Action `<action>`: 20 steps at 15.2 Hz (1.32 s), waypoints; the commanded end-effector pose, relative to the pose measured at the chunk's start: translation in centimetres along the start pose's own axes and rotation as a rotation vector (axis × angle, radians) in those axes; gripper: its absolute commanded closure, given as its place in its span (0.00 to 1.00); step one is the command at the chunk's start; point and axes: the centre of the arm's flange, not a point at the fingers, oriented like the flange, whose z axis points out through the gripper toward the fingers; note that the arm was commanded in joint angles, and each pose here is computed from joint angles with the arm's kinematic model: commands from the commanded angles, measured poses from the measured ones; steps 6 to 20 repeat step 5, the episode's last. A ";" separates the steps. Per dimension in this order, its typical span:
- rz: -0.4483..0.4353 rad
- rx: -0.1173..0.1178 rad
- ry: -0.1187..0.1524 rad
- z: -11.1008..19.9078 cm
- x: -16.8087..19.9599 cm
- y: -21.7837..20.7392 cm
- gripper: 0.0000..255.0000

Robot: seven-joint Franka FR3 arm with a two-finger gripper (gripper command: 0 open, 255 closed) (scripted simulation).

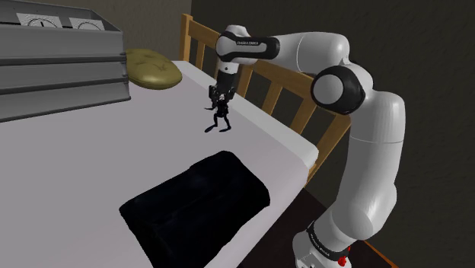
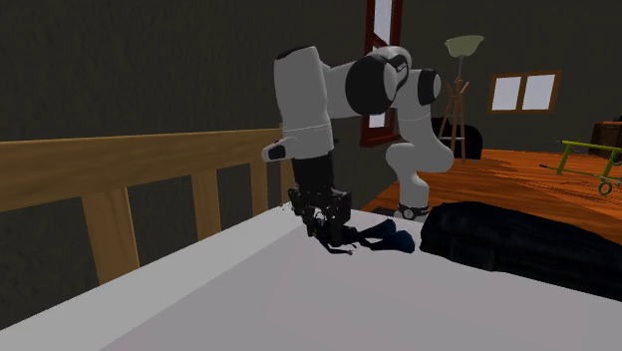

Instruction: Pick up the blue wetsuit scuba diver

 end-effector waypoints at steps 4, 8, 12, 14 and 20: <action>0.000 0.000 0.000 -2.2 -0.3 -0.2 1.00; 0.000 0.000 0.000 -2.2 -0.3 -0.2 1.00; 0.000 0.000 0.000 -2.2 -0.3 -0.2 1.00; 0.000 0.000 0.000 -2.2 -0.3 -0.2 1.00; 0.000 0.000 0.000 -2.2 -0.3 -0.2 1.00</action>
